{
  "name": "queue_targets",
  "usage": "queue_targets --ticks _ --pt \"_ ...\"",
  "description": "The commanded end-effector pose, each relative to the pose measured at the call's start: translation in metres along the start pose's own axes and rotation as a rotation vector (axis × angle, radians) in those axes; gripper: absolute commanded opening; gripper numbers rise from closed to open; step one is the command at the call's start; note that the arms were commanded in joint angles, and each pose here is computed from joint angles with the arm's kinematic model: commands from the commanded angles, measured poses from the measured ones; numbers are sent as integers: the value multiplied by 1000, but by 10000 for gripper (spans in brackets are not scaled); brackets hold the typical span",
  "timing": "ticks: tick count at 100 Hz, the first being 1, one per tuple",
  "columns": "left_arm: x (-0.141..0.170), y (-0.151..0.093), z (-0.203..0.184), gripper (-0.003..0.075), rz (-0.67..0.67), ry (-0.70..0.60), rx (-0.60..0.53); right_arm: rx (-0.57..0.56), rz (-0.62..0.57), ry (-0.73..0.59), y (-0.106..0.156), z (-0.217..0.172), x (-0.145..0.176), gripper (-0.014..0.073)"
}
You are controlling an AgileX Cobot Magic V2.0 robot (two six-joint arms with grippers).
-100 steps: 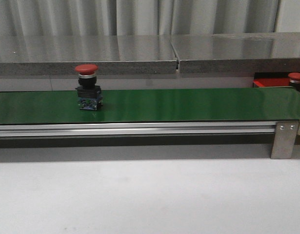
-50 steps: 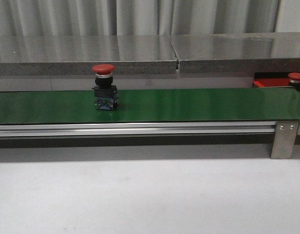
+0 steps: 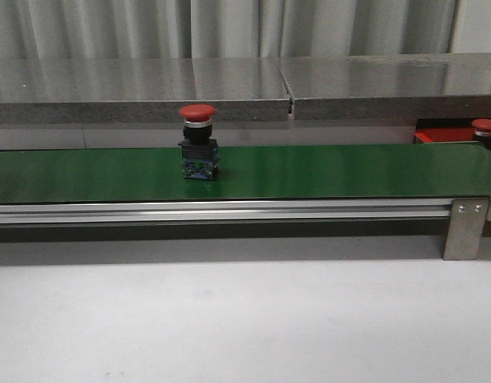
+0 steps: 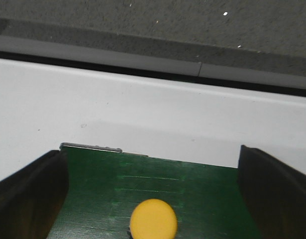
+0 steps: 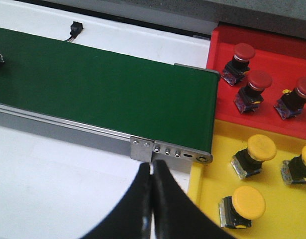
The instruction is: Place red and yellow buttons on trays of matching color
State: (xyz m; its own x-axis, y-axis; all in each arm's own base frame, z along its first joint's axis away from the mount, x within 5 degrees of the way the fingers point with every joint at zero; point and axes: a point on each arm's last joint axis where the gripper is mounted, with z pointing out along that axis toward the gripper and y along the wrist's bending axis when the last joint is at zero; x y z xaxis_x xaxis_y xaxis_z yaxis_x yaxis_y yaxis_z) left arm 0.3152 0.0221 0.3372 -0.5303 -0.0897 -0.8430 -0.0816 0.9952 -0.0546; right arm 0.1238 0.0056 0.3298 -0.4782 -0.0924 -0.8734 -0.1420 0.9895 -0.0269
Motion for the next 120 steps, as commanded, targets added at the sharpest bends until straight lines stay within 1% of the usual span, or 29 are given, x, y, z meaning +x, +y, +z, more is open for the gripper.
queue_targets --ticks 1,10,23,42,56,64,76,81,86,91,96,98,103,105,108,110,115,118,120 --pt "-13 -11 -44 673 16 -161 33 23 -5 -90 -2 -6 -13 -69" --pt "-3 -18 -74 673 27 -217 64 23 -5 -90 -2 -6 -13 -69" --pt "19 -23 -113 673 18 -270 110 23 -5 -90 -2 -6 -13 -69" --pt "63 -18 -155 673 23 -326 129 23 -5 -90 -2 -6 -13 -69" --pt "99 -14 -173 673 17 -340 138 23 -5 -90 -2 -6 -13 -69" --pt "119 -11 -178 673 19 -323 139 26 -6 -95 -2 -6 -13 -69" --pt "143 -10 -185 670 1 -311 156 32 -6 -109 -2 -6 -14 -69" --pt "150 -9 -187 650 -2 -311 160 32 -6 -109 -2 -6 -15 -69" --pt "156 -9 -188 608 -5 -315 163 32 -6 -109 -2 -6 -15 -69" --pt "159 -8 -189 543 -5 -320 164 32 -6 -109 -2 -6 -15 -69" --pt "161 -8 -188 444 -5 -319 164 32 -6 -109 -2 -6 -15 -69" --pt "162 -8 -188 416 -5 -318 164 32 -6 -109 -2 -6 -15 -69" --pt "162 -8 -188 294 -5 -318 164 32 -6 -109 -2 -6 -15 -69" --pt "162 -8 -188 262 -5 -318 164 32 -6 -109 -2 -6 -15 -69" --pt "162 -8 -188 182 -5 -318 164 33 -6 -110 -3 -6 -15 -69" --pt "162 -8 -188 150 -5 -318 164 33 -6 -110 -3 -6 -15 -69" --pt "162 -8 -188 24 -5 -318 164 33 -6 -111 -3 -6 -15 -69" --pt "162 -8 -188 -19 -5 -318 164 33 -6 -111 -3 -6 -15 -69" --pt "162 -8 -188 -16 -5 -318 164 33 -6 -111 -3 -6 -15 -69"
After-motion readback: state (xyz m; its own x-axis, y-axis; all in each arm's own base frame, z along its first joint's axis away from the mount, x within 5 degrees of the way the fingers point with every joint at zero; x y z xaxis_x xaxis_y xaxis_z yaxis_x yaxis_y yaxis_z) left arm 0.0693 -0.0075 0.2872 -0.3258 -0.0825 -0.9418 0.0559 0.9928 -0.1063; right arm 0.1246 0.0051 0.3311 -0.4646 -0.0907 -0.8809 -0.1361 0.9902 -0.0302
